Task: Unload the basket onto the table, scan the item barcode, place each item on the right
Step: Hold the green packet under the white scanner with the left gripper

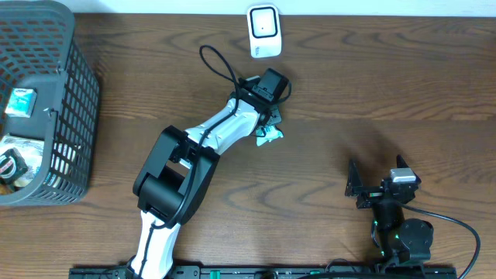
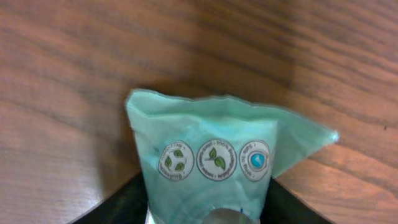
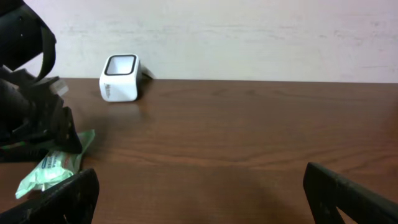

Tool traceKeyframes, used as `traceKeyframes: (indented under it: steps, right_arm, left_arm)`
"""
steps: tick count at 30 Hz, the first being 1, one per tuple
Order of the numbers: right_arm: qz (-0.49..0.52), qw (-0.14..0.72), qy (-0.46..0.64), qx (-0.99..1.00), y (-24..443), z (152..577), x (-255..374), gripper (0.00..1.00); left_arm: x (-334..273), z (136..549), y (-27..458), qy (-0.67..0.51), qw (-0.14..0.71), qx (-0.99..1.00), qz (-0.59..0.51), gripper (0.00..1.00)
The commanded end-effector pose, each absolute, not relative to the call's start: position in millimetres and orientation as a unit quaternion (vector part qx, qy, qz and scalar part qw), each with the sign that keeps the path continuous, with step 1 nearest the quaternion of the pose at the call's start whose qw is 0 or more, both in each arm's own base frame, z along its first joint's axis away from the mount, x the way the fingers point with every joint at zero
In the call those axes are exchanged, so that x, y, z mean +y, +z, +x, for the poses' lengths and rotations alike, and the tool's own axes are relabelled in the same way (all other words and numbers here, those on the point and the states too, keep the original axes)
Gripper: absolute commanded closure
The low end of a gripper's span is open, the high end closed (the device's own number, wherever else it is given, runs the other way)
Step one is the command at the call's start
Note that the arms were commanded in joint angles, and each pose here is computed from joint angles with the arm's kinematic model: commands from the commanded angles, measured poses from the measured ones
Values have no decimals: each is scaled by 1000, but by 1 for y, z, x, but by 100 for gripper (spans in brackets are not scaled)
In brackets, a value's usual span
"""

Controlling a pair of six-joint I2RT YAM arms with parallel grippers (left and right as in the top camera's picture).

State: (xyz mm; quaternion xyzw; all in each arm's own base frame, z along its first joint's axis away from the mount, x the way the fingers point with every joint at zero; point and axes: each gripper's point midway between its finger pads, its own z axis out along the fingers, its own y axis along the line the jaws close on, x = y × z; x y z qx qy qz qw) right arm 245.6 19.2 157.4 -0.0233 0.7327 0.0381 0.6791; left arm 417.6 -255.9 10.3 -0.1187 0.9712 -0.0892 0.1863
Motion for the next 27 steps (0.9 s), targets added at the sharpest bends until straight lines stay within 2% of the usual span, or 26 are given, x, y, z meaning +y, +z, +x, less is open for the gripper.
traceKeyframes:
  steps: [1, 7, 13, 24, 25, 27]
  right_arm:
    - [-18, 679, 43, 733, 157, 245, 20, 1]
    - [-18, 679, 43, 733, 157, 245, 19, 1]
    - [-18, 679, 43, 733, 157, 245, 19, 1]
    - [-18, 679, 43, 733, 157, 245, 19, 1]
    - [-18, 679, 43, 733, 157, 245, 20, 1]
    - [-18, 679, 43, 733, 157, 245, 20, 1]
  left_arm:
    - [-239, 427, 4, -47, 203, 977, -42, 53]
    - [-231, 448, 19, -44, 223, 974, -3, 60]
    - [-229, 469, 35, -58, 248, 967, 24, 60]
    - [-249, 474, 47, -116, 248, 961, 40, 60]
    - [-246, 472, 46, -114, 244, 962, 36, 59]
    - [-241, 467, 45, -110, 230, 967, 25, 37]
